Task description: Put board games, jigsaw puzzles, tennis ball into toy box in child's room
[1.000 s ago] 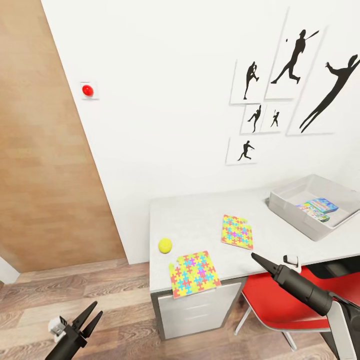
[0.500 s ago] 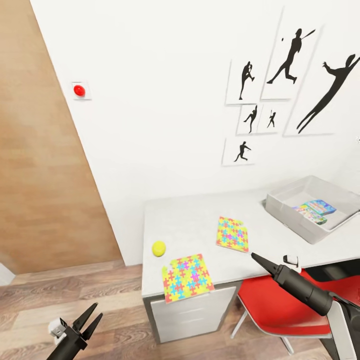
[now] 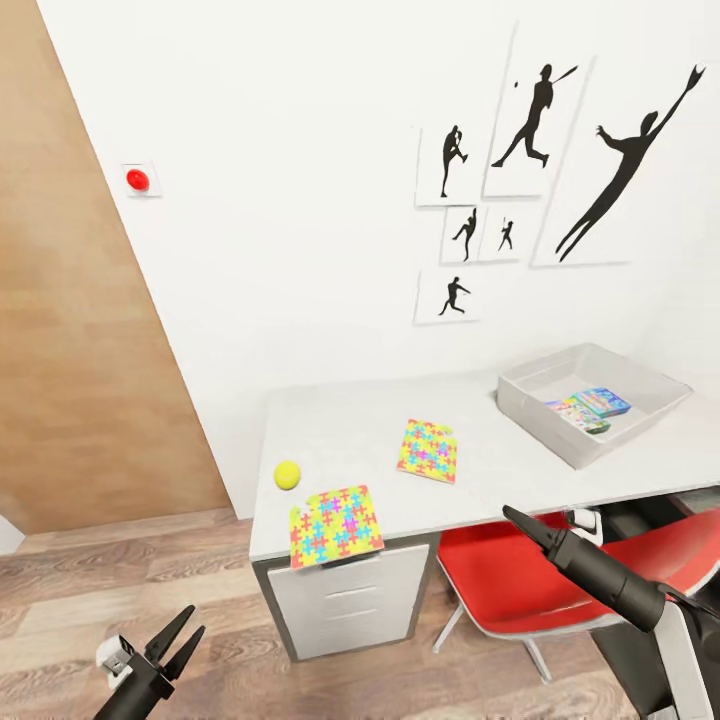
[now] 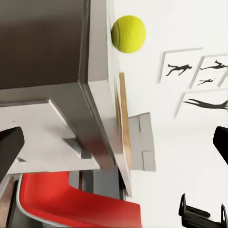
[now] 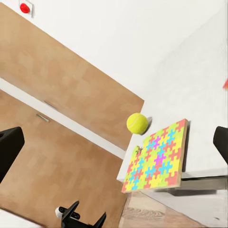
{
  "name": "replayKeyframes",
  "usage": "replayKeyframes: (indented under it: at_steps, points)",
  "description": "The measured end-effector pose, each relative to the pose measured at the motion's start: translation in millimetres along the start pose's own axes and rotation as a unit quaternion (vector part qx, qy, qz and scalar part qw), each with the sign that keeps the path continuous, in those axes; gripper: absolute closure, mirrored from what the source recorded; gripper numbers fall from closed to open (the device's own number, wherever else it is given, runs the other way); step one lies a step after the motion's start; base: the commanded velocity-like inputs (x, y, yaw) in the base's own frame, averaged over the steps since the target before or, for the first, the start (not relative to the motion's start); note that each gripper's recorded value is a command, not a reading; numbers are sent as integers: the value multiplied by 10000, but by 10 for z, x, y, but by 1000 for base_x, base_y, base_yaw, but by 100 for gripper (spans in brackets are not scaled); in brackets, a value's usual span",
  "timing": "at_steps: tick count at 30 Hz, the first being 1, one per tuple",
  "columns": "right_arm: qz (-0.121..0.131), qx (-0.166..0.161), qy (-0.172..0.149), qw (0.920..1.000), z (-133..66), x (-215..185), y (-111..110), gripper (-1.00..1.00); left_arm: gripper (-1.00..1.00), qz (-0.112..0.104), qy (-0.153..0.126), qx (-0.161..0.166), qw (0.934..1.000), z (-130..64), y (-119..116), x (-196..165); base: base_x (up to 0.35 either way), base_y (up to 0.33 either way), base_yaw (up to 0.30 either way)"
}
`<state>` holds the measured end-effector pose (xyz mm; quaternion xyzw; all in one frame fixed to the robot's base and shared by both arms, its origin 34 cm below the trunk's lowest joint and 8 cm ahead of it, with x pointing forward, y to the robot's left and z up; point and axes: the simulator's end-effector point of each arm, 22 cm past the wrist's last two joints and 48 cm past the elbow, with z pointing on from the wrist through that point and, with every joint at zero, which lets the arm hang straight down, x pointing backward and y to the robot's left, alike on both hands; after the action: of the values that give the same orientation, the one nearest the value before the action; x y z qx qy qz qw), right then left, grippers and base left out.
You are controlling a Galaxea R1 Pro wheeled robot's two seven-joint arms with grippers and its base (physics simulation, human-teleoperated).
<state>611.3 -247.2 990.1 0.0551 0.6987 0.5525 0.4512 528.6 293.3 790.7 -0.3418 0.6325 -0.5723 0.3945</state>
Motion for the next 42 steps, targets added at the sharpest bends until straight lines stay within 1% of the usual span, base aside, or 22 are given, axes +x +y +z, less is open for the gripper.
replayKeyframes:
  at_steps: [4, 13, 32, 35, 39, 42]
  points:
    - [5, -14, 0, 10000, -1, 1, 8, -100, -100, -2, 4, 3, 10000, -4, -3, -1, -141, -114, 0]
    - [2, -26, 3, 10000, -1, 0, 16, -100, -100, -13, 0, -1, 10000, -4, -2, -3, -24, -81, 0]
    - [8, -26, 6, 10000, -2, 2, 16, -100, -100, -15, -25, 5, 10000, -3, -1, -2, -1, -303, 0]
    - [7, -26, 4, 10000, -1, 0, 17, -100, -100, -18, -148, 7, 9999, -30, -1, -65, 0, -321, 0]
    - [4, -28, 2, 10000, -1, -2, 19, -100, -100, -26, -491, 16, 9988, -112, -3, -231, 0, -243, 0]
    - [4, -28, 2, 10000, -1, -2, 19, -100, -100, -18, -668, 17, 9978, -157, -2, -314, 0, -81, 0]
